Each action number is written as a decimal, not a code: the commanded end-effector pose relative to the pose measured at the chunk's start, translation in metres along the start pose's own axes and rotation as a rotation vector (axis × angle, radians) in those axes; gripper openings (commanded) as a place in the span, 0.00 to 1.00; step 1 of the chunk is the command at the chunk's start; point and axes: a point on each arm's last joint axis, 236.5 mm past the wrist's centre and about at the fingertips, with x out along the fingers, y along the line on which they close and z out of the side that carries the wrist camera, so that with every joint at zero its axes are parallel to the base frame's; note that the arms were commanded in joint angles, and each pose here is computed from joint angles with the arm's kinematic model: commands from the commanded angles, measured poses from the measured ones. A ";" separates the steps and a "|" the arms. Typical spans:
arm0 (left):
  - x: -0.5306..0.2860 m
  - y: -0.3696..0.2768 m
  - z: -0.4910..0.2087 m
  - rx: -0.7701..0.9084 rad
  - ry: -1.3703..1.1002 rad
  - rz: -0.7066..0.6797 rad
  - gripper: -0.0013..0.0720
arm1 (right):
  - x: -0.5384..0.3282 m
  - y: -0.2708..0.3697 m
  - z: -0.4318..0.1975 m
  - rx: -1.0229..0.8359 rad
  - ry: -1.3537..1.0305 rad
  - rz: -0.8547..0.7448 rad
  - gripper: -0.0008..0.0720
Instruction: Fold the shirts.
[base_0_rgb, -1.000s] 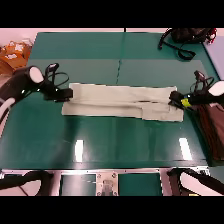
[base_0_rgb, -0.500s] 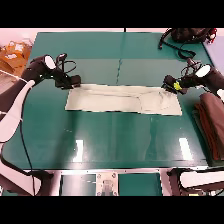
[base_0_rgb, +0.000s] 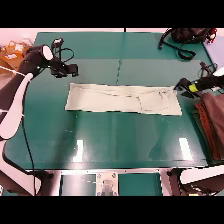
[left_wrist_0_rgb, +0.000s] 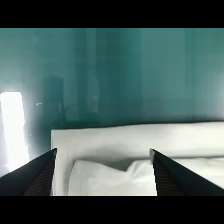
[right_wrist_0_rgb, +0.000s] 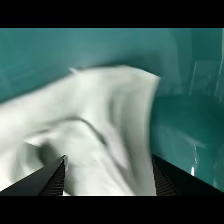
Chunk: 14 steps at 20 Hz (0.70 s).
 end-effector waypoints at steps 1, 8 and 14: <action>-0.011 -0.001 -0.011 0.010 0.071 0.008 0.91 | -0.002 -0.031 -0.024 -0.036 0.123 0.075 0.85; -0.013 -0.004 -0.032 0.001 0.159 -0.008 0.91 | 0.039 0.023 -0.049 -0.117 0.242 0.514 0.85; -0.014 -0.008 -0.038 -0.005 0.185 -0.022 0.91 | 0.044 0.030 -0.047 -0.139 0.272 0.569 0.85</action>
